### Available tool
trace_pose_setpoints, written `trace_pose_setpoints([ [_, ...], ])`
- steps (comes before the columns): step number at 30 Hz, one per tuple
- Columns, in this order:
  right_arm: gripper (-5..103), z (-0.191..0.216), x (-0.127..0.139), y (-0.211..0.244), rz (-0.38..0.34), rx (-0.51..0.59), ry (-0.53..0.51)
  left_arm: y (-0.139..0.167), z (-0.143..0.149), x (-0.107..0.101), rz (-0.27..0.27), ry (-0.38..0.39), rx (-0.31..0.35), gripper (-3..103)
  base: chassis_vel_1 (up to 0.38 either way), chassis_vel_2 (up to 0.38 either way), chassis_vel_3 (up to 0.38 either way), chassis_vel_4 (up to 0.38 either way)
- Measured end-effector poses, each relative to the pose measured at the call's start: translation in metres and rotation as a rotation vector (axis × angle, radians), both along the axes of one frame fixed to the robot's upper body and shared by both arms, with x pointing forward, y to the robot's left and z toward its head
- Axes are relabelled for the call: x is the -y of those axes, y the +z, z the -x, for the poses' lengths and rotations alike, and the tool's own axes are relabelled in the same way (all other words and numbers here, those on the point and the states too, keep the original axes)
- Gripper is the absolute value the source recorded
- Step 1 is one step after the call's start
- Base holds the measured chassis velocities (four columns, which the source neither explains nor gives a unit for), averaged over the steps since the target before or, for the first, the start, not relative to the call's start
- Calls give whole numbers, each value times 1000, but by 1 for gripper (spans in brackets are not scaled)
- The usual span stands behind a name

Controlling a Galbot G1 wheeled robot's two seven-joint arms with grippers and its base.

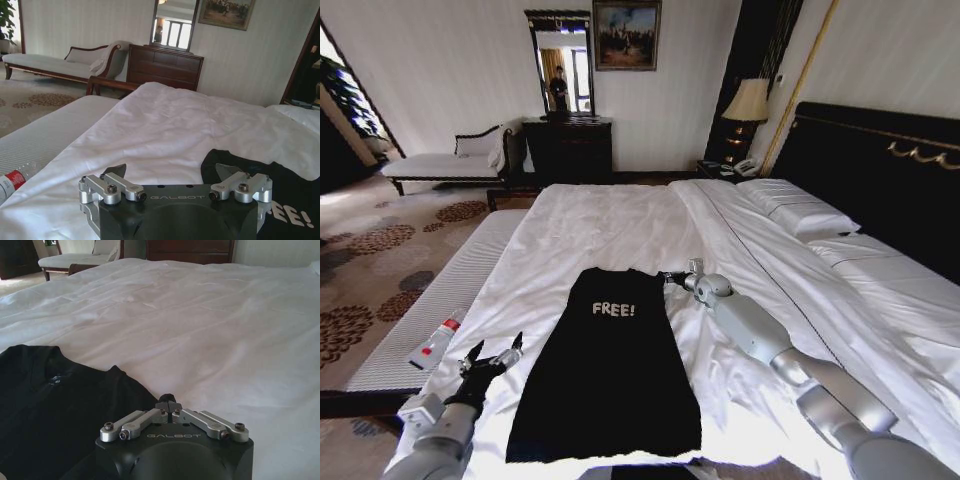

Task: Fold the clothes on the bed.

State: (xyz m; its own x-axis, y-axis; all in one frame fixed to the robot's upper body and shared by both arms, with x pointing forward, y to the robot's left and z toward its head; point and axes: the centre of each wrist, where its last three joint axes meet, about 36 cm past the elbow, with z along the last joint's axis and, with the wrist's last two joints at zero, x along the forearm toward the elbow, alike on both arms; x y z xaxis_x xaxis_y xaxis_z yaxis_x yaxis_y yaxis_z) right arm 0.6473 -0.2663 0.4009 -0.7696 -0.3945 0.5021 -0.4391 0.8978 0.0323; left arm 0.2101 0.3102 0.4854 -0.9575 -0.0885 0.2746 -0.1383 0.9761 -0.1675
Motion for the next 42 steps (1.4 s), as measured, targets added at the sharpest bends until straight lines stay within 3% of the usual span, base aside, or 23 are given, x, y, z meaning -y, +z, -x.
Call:
trace_pose_setpoints([
  [6,0,1,-10,-11,54,59,38,2,0,-1,-4,3,6,100,0,0,0,0],
  [12,0,17,-22,-14,41,70,56,2,0,-1,-2,2,8,100,0,0,0,0],
  [20,0,38,-92,-38,-3,74,80,3,0,0,-1,1,11,100,0,0,0,0],
  [24,-3,38,-100,-45,-7,69,68,3,2,-2,-3,7,11,100,0,0,0,0],
  [26,2,40,-101,-46,-10,67,67,3,2,-2,-1,8,12,100,0,0,0,0],
  [30,24,60,-101,-38,-51,72,92,1,1,1,7,3,13,100,0,0,0,0],
  [31,24,60,-101,-38,-51,72,92,1,1,1,7,3,13,100,0,0,0,0],
  [32,24,66,-101,-32,-74,73,88,0,0,2,7,1,13,100,0,0,0,0],
  [35,40,85,-96,-8,-171,69,60,-2,-3,5,13,-6,13,100,0,0,0,0],
  [36,40,85,-96,-8,-171,69,60,-2,-3,5,13,-6,13,100,0,0,0,0],
  [38,50,88,-84,4,-198,90,32,-3,-3,6,14,-8,10,100,0,0,0,0],
  [39,50,86,-75,8,-199,100,11,-4,-3,6,14,-7,8,100,0,0,0,0],
  [41,62,79,-53,7,-174,115,-34,-5,-3,6,12,-8,5,100,0,0,0,0],
  [42,62,79,-53,7,-174,115,-34,-5,-3,6,12,-8,5,100,0,0,0,0],
])
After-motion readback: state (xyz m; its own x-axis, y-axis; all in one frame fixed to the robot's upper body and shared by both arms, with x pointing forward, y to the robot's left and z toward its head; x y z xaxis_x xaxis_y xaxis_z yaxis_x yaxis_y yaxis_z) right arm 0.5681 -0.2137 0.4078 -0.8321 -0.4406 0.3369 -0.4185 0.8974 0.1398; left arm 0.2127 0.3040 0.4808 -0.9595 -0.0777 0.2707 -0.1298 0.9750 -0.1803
